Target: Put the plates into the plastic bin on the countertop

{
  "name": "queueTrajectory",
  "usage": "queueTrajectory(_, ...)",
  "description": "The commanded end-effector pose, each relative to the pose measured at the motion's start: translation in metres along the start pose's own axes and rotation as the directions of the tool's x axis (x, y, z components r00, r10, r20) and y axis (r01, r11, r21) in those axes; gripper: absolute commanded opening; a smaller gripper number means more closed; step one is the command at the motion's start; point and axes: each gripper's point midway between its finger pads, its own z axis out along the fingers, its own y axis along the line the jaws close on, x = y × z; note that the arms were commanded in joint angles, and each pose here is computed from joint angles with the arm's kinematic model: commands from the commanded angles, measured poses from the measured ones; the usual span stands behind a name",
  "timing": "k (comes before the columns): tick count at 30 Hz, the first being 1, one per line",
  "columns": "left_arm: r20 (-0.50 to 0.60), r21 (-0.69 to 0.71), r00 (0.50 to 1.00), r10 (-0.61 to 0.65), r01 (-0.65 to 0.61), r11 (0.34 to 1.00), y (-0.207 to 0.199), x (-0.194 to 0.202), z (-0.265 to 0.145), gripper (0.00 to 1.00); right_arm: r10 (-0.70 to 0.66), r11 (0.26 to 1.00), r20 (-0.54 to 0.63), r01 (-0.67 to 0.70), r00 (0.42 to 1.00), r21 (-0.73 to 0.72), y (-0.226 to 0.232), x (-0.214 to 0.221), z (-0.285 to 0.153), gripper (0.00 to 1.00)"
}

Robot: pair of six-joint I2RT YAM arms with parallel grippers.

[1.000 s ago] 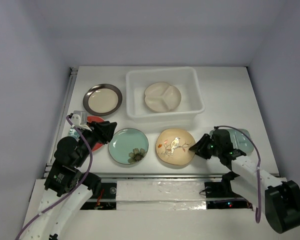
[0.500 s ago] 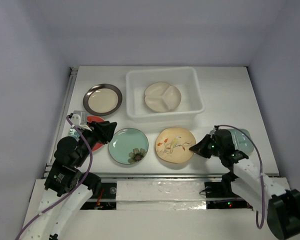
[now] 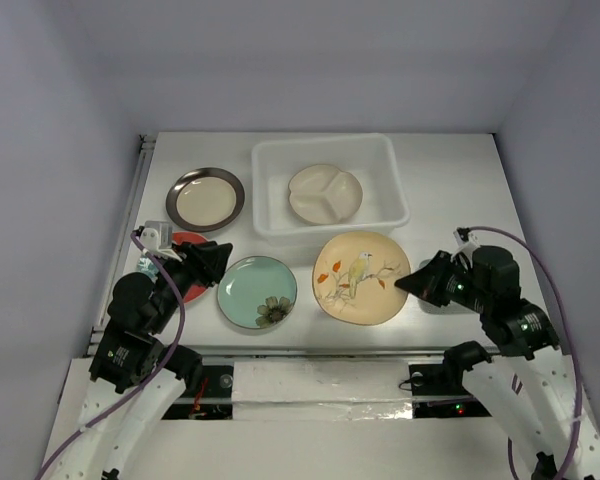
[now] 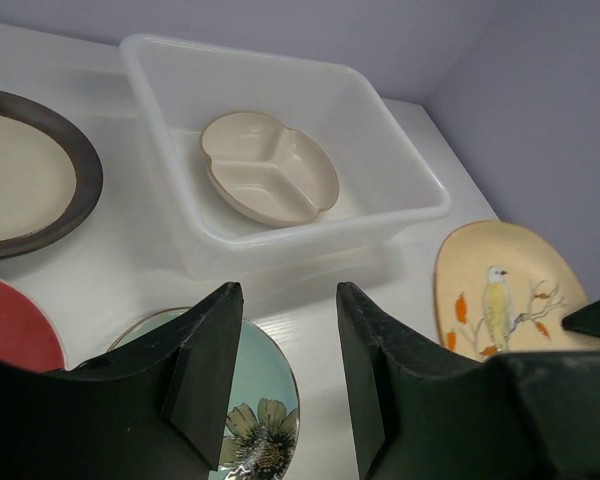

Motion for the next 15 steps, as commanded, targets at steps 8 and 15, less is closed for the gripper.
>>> queueTrajectory(8, 0.041, 0.026, 0.999, 0.006, -0.008, 1.000, -0.005, -0.010, 0.004, 0.40, -0.120, 0.905, 0.268, 0.217, 0.956, -0.367, 0.154, -0.128, 0.010, 0.00)
queueTrajectory(15, 0.034, 0.018, 0.999, 0.003, -0.004, 1.000, -0.003, -0.008, 0.005, 0.41, -0.140, 0.924, 0.274, 0.225, 0.952, -0.309, 0.183, -0.211, 0.096, 0.00)
